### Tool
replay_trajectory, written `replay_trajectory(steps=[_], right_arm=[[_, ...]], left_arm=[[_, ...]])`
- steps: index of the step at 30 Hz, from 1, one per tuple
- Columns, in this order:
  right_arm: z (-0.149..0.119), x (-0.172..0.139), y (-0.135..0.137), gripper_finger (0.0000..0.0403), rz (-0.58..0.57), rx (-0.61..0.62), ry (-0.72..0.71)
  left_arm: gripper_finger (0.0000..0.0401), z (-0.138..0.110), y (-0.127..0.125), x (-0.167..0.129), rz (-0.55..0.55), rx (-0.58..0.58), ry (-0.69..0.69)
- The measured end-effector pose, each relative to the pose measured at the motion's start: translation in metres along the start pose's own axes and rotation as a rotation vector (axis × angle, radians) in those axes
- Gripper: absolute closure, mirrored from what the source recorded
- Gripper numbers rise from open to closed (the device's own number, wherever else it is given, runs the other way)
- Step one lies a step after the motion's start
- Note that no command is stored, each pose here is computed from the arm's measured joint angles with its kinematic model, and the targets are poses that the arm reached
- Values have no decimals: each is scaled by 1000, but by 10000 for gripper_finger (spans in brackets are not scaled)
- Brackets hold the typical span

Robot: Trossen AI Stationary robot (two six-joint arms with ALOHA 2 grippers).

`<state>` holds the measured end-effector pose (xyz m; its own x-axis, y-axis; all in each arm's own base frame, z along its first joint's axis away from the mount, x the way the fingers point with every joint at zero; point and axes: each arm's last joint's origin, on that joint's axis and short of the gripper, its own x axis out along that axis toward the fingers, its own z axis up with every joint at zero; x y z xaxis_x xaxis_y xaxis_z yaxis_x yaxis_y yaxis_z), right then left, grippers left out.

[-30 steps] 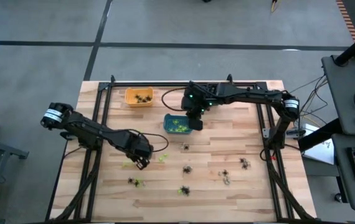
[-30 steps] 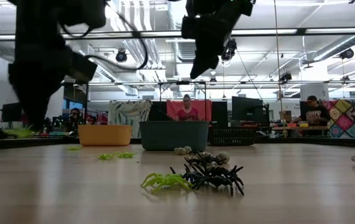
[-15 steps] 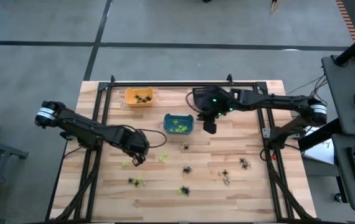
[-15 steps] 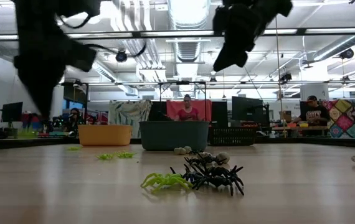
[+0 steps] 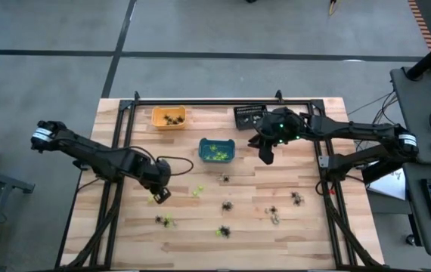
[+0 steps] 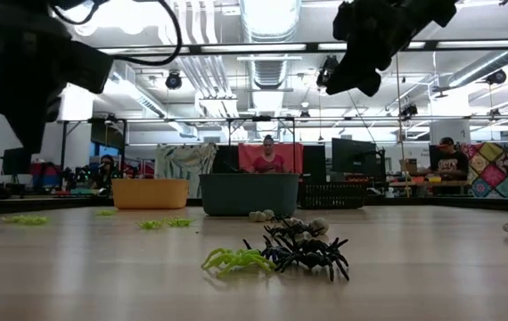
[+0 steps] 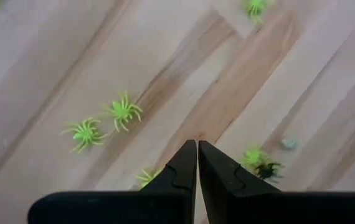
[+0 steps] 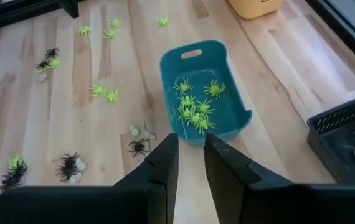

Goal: Sort Halloween decoration
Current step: Put the green spider toy into the blue bin

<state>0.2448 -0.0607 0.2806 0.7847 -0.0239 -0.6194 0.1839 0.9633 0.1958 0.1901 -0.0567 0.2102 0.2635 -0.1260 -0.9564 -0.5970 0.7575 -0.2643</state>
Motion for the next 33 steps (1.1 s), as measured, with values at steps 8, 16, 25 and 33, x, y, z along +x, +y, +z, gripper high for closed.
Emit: replay_trajectory(steps=[8, 16, 25, 33], right_arm=[[-1, 1, 4, 335, 12, -8, 7], [-2, 2, 11, 335, 33, -29, 13], [-2, 3, 12, 335, 36, -23, 14], [-2, 3, 12, 335, 35, -4, 13]], left_arm=[[386, -8, 9, 9, 33, 217, 25], [319, -19, 30, 23, 123, 288, 8], [274, -26, 46, 38, 242, 304, -12], [273, -27, 50, 49, 216, 325, -42]])
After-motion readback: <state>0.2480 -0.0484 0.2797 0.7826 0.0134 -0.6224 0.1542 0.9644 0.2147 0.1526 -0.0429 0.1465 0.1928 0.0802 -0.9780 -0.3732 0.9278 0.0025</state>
